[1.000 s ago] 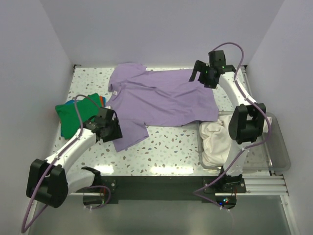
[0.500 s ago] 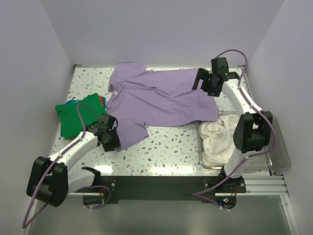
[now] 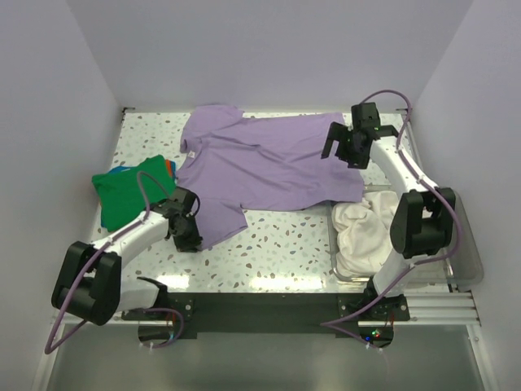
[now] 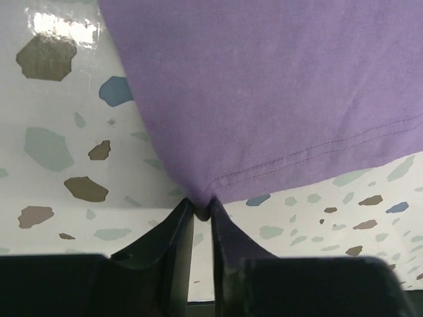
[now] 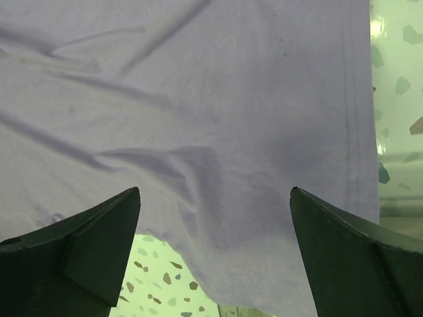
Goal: Fold and stack the t-shirts
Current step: Flatten the tshirt out
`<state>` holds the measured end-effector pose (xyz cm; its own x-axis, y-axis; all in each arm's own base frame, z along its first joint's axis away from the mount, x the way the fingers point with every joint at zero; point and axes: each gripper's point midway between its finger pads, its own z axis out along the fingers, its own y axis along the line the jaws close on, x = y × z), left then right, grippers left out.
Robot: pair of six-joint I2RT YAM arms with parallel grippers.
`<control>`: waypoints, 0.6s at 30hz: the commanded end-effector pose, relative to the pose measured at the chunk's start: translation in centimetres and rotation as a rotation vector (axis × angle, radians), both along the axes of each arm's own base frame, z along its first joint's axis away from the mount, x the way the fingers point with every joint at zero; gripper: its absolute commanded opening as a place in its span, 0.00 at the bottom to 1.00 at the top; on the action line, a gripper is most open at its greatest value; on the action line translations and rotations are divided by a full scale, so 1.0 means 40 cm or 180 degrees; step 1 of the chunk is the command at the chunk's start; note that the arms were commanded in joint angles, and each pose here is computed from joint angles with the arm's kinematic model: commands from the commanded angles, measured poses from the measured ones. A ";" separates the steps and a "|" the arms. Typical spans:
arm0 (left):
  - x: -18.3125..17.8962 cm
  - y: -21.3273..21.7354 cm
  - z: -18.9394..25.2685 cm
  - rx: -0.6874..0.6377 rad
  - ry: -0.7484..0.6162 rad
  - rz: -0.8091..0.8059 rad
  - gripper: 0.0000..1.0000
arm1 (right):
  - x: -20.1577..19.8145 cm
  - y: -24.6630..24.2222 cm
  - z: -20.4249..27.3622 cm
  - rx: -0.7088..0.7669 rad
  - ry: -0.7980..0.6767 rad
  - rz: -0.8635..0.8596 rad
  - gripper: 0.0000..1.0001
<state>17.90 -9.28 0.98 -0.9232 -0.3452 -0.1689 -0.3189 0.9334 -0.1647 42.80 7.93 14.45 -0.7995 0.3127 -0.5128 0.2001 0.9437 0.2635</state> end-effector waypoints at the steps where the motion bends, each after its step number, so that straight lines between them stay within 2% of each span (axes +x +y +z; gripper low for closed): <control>1: 0.001 -0.004 -0.024 -0.0005 0.0009 -0.0037 0.19 | -0.060 -0.022 0.029 -0.0102 -0.0014 -0.0022 0.98; 5: 0.003 -0.004 -0.022 0.0002 0.0011 -0.0041 0.07 | -0.136 -0.028 0.013 -0.0096 0.0095 -0.0019 0.92; 7: 0.004 -0.005 -0.021 0.0001 0.0011 -0.0056 0.01 | -0.180 -0.045 0.021 -0.0170 0.0101 -0.0051 0.85; 14: 0.013 -0.017 -0.019 -0.0062 0.0003 -0.0170 0.00 | -0.300 -0.110 0.041 -0.0499 0.0209 -0.0182 0.76; 18: 0.017 -0.020 -0.021 -0.0078 0.0006 -0.0205 0.00 | -0.323 -0.119 0.019 -0.0512 0.0300 -0.0253 0.70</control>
